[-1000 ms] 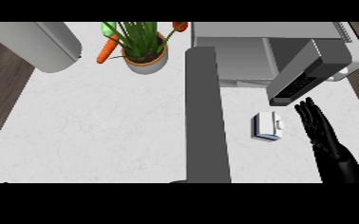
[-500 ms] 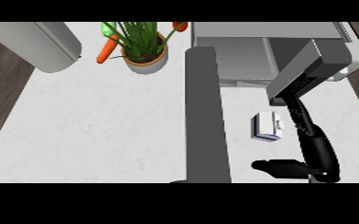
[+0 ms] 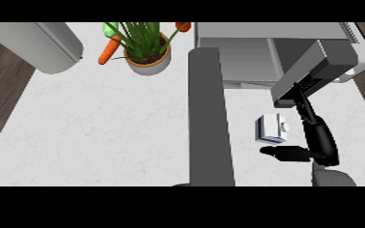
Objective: Pick up the milk, place it into the microwave and close the microwave
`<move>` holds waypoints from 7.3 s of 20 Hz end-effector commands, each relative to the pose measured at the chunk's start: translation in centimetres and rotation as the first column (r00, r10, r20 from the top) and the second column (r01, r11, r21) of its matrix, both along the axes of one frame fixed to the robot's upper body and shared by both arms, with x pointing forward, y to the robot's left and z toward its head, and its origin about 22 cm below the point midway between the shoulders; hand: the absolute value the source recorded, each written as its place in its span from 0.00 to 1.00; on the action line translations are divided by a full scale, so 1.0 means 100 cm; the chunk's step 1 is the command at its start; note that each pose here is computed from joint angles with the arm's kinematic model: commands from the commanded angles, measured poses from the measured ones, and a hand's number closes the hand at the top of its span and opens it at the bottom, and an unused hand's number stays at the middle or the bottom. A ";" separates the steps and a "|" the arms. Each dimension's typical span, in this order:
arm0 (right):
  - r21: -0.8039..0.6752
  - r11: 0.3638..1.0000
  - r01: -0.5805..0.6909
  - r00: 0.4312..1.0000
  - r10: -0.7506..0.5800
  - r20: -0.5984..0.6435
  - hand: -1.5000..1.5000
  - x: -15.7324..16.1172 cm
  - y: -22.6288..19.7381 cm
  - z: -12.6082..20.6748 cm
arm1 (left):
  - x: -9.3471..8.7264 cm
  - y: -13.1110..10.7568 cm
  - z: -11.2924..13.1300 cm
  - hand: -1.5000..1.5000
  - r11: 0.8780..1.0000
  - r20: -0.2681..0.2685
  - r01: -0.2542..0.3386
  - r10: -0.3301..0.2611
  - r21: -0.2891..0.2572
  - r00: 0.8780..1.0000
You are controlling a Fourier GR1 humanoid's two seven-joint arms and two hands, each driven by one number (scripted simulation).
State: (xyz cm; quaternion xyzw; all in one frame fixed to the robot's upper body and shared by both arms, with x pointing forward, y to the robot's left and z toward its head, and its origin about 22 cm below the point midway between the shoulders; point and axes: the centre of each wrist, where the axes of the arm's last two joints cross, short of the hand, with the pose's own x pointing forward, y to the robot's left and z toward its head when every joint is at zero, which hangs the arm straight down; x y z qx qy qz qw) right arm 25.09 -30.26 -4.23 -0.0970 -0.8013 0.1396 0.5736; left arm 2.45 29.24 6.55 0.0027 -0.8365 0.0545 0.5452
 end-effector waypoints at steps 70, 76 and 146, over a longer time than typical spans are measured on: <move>-0.202 0.979 -0.041 0.997 0.053 0.054 1.00 0.157 0.089 0.046 | -0.012 0.055 -0.026 0.00 0.999 -0.043 -0.013 0.012 -0.036 0.999; -0.268 0.954 0.136 0.988 -0.111 0.107 1.00 0.173 0.090 0.055 | -0.002 0.050 -0.037 0.00 0.998 -0.057 0.017 -0.021 -0.066 0.998; 0.192 0.980 -0.056 0.998 0.059 -0.014 0.00 -0.007 0.019 -0.076 | 0.149 -0.090 -0.043 1.00 0.834 -0.201 0.537 -0.509 0.127 0.837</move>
